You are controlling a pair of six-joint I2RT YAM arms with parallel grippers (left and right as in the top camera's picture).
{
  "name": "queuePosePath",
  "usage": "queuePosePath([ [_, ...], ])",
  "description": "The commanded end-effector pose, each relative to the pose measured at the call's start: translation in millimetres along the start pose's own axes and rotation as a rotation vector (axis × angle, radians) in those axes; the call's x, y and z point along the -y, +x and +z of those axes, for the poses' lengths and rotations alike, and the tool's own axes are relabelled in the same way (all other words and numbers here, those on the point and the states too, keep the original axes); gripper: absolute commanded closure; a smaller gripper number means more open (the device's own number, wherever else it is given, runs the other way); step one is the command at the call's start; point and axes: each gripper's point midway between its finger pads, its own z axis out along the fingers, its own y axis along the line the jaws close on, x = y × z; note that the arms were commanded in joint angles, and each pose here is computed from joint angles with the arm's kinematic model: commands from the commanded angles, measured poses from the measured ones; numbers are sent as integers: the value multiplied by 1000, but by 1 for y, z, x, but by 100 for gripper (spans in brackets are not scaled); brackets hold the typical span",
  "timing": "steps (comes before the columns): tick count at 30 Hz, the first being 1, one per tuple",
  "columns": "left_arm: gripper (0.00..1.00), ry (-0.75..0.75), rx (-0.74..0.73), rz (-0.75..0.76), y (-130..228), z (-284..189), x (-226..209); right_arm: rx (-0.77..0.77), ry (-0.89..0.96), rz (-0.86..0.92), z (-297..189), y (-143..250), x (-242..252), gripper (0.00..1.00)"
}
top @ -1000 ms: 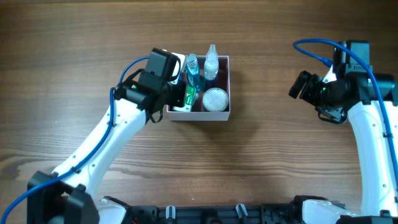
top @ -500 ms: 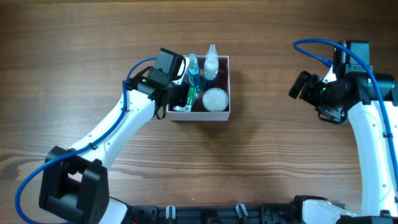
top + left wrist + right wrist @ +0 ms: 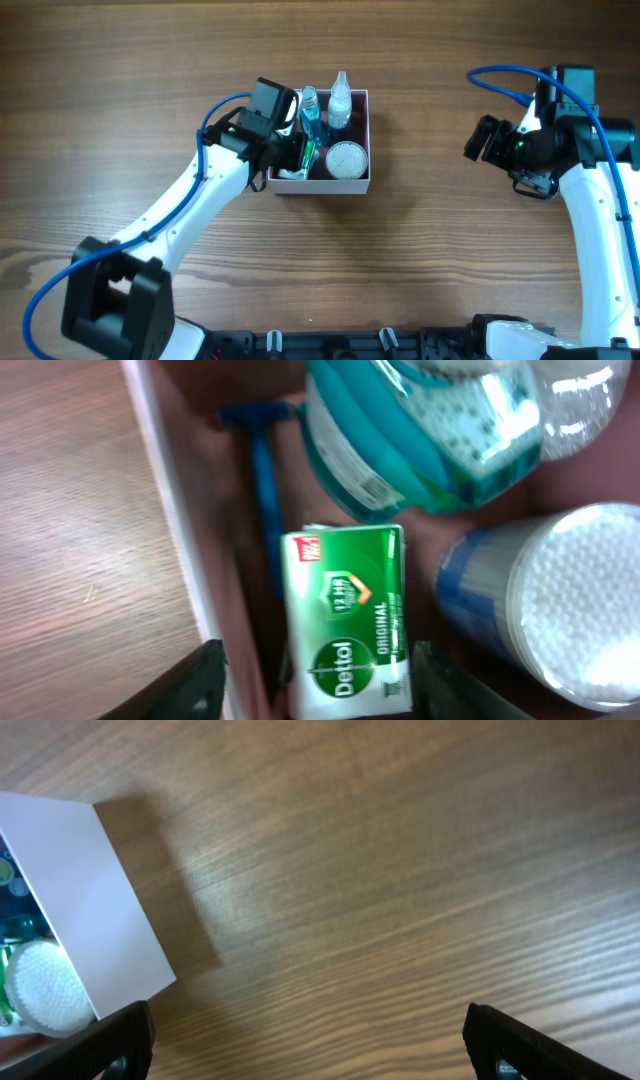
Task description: Pack container
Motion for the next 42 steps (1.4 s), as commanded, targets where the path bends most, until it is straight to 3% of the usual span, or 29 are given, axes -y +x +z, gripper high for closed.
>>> queuePosePath([
  [1,25,-93,141,-50,-26,-41,-18,49,-39,-122,1,-11,-13,0],
  [2,16,-116,168,-64,-30,-49,-24,74,-49,-149,-1,-16,-18,0],
  [4,10,-159,206,-93,-36,-60,-36,125,-72,-206,-4,-26,-29,0],
  [5,1,-174,227,-116,-39,-66,-44,167,-89,-247,-8,-34,-39,0],
  [11,0,-208,330,-386,-56,-81,-108,341,-123,-344,-13,-67,-75,0],
  [19,0,-227,380,-503,-59,-91,-160,514,-174,-346,-15,-113,-100,0],
  [22,0,-231,383,-507,-59,-92,-163,525,-171,-416,-16,-113,-102,0],
  [32,0,-206,326,-540,-27,-124,-148,544,-194,-355,-58,-91,-91,0],
  [35,0,-154,349,-461,-20,-138,-134,559,-203,-337,-81,-76,-83,0],
  [42,0,-122,449,-445,22,-170,-116,663,-229,-286,-129,-28,-53,0],
])
